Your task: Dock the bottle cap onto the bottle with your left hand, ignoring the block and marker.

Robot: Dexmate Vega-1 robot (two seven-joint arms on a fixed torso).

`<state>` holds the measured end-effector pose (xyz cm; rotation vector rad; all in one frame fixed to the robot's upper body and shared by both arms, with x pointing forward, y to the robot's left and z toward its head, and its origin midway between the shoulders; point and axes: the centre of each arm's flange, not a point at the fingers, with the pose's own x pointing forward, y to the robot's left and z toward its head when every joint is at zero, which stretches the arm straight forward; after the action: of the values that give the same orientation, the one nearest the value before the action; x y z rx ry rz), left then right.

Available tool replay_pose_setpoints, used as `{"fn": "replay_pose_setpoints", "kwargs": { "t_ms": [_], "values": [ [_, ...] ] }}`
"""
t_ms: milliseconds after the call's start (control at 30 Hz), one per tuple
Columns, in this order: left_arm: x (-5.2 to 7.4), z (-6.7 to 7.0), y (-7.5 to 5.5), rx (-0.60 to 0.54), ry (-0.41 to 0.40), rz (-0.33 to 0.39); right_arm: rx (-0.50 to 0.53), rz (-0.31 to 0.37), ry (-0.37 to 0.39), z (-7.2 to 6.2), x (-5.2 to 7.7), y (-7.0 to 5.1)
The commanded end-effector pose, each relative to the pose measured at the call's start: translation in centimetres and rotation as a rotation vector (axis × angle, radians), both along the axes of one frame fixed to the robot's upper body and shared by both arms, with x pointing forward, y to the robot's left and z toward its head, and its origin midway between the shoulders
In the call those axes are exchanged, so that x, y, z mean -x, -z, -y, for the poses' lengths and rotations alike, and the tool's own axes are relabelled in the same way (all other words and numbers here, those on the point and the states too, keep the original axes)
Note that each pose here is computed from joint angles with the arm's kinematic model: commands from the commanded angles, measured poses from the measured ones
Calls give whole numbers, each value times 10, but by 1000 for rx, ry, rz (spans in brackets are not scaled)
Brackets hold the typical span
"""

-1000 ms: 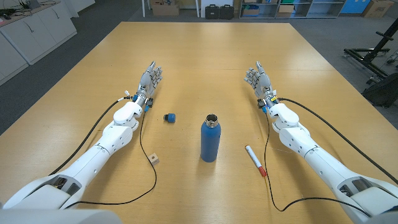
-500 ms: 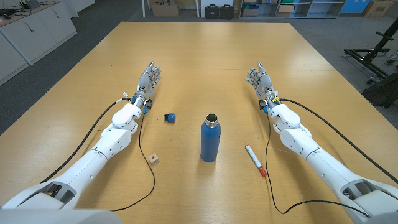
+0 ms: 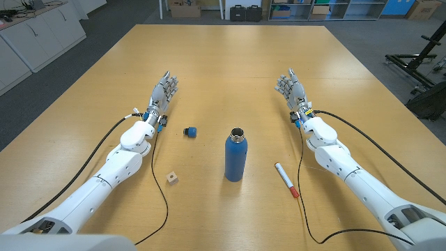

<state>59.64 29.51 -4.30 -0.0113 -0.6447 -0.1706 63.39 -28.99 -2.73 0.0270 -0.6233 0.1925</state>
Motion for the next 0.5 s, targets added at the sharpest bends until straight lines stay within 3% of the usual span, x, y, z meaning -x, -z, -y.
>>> {"fn": "replay_pose_setpoints", "kwargs": {
  "t_ms": [33,200,500],
  "values": [
    [33,3,5,-14,-12,26,4,-5,-16,5,7,-1],
    [55,11,10,-8,8,49,24,8,-22,9,18,-10],
    [77,13,22,-5,-11,65,24,12,-29,13,22,-10]
  ]
}}
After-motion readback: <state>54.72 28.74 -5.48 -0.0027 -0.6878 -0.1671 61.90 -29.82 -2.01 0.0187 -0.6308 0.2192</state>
